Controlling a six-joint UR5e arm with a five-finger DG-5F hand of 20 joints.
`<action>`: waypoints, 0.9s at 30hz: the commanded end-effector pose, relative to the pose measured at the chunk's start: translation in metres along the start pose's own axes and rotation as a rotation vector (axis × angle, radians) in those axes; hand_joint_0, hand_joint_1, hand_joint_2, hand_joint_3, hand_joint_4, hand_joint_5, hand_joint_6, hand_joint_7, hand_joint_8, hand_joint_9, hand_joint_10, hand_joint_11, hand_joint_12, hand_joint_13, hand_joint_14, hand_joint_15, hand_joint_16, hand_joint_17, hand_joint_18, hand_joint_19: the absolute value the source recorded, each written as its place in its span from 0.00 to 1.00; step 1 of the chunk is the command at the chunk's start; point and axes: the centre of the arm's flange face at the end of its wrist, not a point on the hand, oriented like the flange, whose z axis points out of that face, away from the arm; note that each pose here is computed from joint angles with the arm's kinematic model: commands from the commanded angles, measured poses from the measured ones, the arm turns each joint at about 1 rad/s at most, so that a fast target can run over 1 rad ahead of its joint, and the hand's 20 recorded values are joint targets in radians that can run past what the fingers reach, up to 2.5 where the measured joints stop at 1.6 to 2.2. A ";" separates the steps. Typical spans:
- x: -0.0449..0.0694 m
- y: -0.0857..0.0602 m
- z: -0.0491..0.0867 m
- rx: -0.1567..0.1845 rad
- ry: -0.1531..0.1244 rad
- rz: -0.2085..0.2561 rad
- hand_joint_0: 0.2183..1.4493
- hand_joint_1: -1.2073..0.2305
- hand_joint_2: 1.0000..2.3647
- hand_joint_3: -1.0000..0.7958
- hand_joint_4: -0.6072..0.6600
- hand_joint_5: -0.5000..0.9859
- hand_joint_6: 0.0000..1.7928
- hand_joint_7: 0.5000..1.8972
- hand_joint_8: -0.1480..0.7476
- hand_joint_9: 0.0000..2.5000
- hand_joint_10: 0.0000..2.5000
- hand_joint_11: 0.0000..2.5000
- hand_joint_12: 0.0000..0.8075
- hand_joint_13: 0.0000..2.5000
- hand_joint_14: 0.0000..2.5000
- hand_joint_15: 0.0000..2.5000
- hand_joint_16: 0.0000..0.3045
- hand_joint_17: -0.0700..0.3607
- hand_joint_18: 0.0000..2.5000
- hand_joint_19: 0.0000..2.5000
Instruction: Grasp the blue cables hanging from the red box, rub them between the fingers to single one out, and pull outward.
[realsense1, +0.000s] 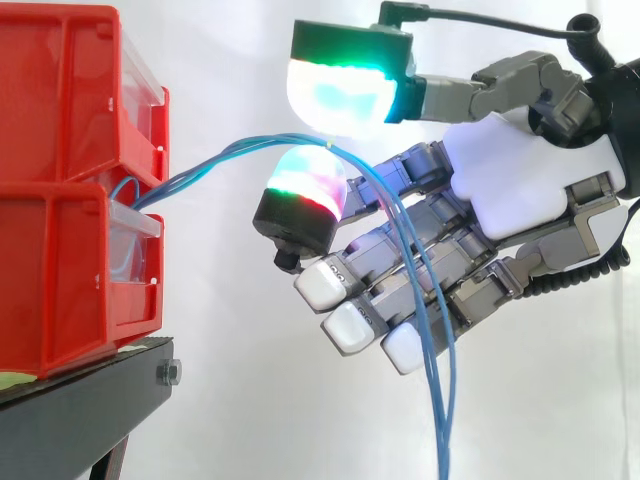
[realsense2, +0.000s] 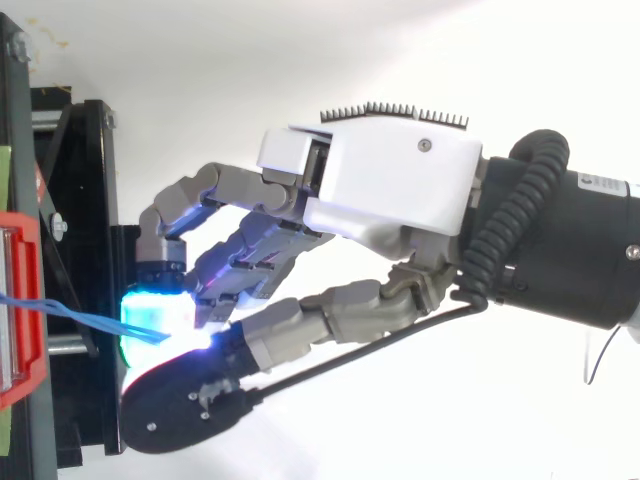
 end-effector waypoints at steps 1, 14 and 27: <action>0.000 0.001 0.000 -0.002 0.000 0.001 0.25 0.38 0.00 0.28 0.56 0.22 0.49 0.42 0.48 0.33 0.01 0.18 0.50 0.31 0.01 0.21 0.16 0.41 0.28 0.22; 0.001 0.000 0.000 -0.001 0.002 0.000 0.38 0.23 0.01 0.37 0.48 0.22 0.50 0.43 0.46 0.30 0.01 0.18 0.47 0.29 0.01 0.21 0.15 0.40 0.27 0.20; 0.001 0.002 -0.001 -0.005 0.002 0.002 0.26 0.26 0.00 0.28 0.57 0.22 0.50 0.40 0.47 0.30 0.00 0.17 0.48 0.28 0.01 0.21 0.16 0.41 0.26 0.21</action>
